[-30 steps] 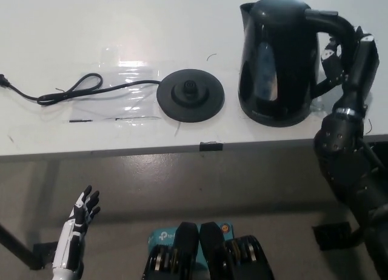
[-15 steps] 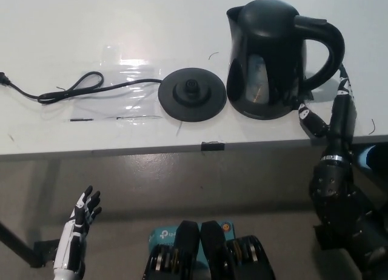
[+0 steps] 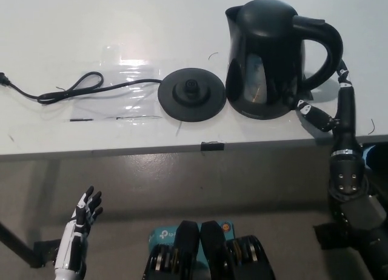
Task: Use the right hand to grab the handle of the kettle from the base and place it on the right side
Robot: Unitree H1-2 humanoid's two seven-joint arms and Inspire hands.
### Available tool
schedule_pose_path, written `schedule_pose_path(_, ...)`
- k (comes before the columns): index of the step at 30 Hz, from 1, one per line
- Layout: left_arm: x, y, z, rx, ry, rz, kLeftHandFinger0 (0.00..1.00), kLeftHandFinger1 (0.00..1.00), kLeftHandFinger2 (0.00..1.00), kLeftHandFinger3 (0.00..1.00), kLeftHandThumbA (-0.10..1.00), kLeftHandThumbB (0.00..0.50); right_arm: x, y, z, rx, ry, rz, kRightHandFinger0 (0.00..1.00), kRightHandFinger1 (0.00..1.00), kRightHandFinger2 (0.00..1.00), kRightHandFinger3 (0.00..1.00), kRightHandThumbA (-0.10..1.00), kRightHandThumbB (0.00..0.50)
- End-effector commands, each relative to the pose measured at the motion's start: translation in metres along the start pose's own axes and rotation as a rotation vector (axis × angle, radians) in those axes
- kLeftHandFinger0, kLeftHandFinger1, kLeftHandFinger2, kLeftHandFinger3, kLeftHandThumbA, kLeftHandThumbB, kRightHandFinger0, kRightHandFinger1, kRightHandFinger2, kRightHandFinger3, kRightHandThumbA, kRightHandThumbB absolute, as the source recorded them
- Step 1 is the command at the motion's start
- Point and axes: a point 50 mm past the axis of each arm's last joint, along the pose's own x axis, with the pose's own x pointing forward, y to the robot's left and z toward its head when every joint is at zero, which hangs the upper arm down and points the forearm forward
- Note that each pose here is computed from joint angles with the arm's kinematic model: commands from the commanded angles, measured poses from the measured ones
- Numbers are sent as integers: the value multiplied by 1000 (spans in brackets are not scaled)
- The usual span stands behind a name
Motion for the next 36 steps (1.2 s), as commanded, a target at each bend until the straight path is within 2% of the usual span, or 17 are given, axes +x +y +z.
schedule_pose_path(1,17,8,16,5,-85,3,1000,1000,1000,1000,1000,500,28,-29,79,303,-262,65,1000,1000,1000,1000,1000,500)
schedule_pose_path(7,38,11,30,7,-115,-1,1000,1000,1000,1000,1000,500,7,-60,117,420,-419,-14,1000,1000,1000,1000,1000,500)
schedule_pose_path(14,60,12,44,34,-154,-18,1000,1000,1000,1000,1000,500,-40,-96,173,389,-614,-28,1000,1000,1000,1000,1000,500)
schedule_pose_path(20,71,11,49,34,-173,-25,1000,1000,1000,1000,1000,500,-76,-102,178,365,-644,-29,1000,1000,1000,1000,1000,500)
schedule_pose_path(23,73,13,52,39,-176,-22,1000,1000,1000,1000,1000,500,-99,-92,169,344,-633,-11,1000,1000,1000,1000,1000,494)
schedule_pose_path(25,77,14,55,47,-178,-18,1000,1000,1000,1000,1000,500,-112,-82,156,309,-600,8,1000,1000,1000,1000,1000,471)
schedule_pose_path(28,74,15,55,49,-178,-19,1000,1000,1000,1000,1000,500,-126,-63,125,316,-484,69,1000,1000,1000,1000,1000,426)
schedule_pose_path(30,72,15,53,43,-175,-21,1000,1000,1000,1000,1000,500,-133,-55,107,298,-426,100,1000,1000,1000,1000,1000,423)
schedule_pose_path(33,75,17,54,48,-177,-19,1000,1000,1000,1000,1000,500,-136,-39,78,216,-352,147,1000,1000,1000,1000,1000,366)
schedule_pose_path(36,70,17,50,67,-168,-18,1000,1000,1000,1000,1000,500,-143,-29,47,226,-233,244,1000,1000,1000,1000,1000,339)
